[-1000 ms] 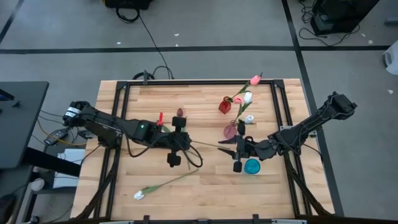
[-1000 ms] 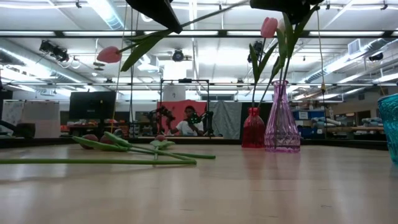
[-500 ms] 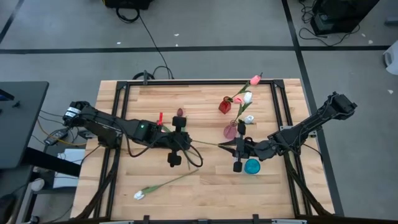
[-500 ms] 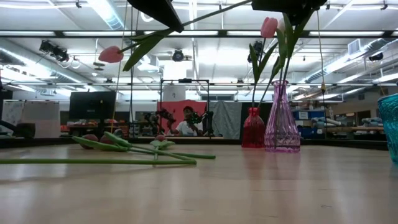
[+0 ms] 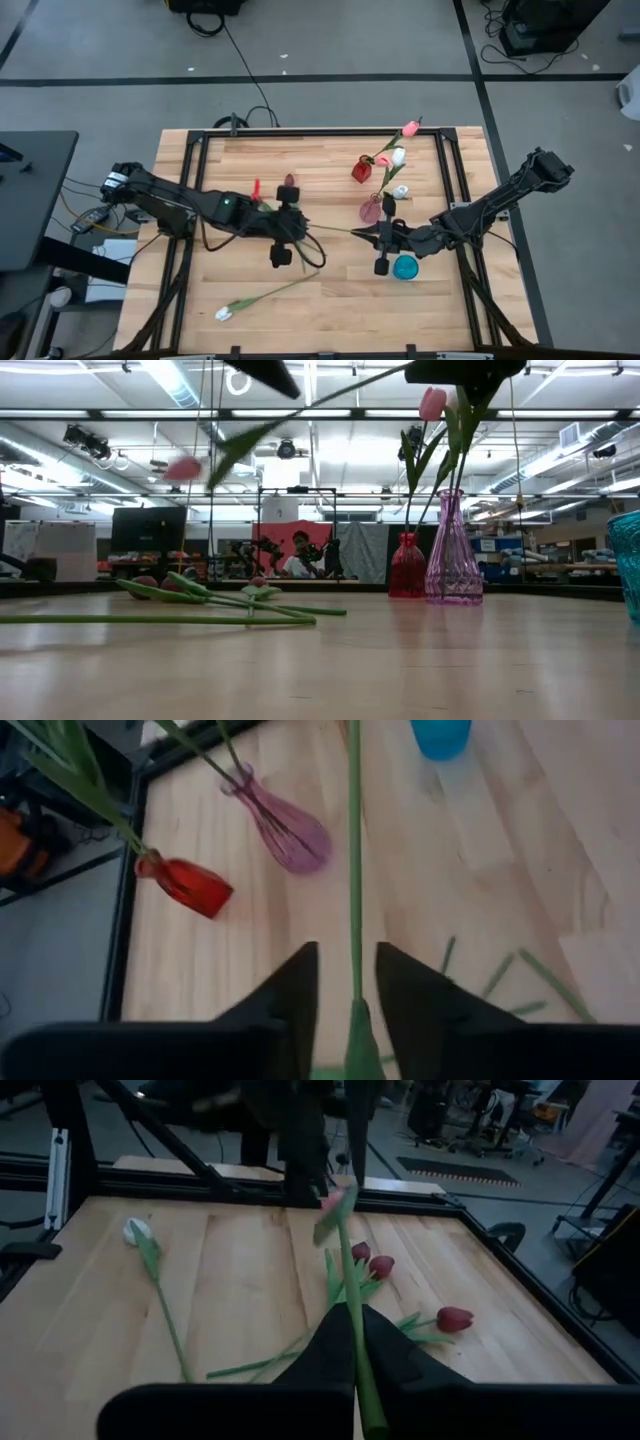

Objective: Sort flowers into vase by color
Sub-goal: Put the pink tulip into the red vase

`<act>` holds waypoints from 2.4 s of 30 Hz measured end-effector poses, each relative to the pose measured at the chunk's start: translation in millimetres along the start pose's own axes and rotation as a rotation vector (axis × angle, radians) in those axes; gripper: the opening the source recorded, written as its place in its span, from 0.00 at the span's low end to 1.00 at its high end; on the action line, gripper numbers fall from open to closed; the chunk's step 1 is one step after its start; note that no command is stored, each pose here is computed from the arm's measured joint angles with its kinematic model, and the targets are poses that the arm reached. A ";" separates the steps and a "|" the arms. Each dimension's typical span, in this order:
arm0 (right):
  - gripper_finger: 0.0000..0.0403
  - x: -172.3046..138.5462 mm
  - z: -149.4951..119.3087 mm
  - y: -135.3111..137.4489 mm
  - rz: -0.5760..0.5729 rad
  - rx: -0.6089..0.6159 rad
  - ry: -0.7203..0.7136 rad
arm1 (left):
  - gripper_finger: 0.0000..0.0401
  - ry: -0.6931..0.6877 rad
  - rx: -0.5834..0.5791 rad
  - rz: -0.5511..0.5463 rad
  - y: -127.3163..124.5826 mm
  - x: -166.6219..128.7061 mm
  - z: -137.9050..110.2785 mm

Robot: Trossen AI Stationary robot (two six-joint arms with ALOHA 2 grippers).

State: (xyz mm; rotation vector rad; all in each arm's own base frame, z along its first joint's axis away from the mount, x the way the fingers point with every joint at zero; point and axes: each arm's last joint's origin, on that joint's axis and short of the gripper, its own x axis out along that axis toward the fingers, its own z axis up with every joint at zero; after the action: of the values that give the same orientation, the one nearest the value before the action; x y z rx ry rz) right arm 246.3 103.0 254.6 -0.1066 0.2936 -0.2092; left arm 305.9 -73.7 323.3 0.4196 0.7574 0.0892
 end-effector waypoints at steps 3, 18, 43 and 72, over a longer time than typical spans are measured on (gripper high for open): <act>0.01 1.5 0.0 -3.1 -0.040 0.030 0.000 | 0.37 -0.033 -0.016 -0.011 2.7 -5.3 7.2; 0.01 -15.4 21.4 3.4 -0.348 0.098 -0.194 | 0.31 -0.355 -0.279 -0.342 -39.7 54.6 -44.8; 0.02 -25.9 38.2 15.2 -0.129 0.016 -0.336 | 0.40 -1.086 -0.559 -0.145 29.0 45.2 -46.9; 0.48 -72.8 42.4 -3.0 -0.055 0.085 -0.266 | 0.01 -0.975 -0.491 -0.093 47.3 54.6 -43.6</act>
State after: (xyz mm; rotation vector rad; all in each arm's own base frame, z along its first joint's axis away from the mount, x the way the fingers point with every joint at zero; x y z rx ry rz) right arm 190.2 119.2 315.5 -0.0579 0.0172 -0.2586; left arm 319.1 -3.4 278.6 -0.0687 -0.2166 -0.0239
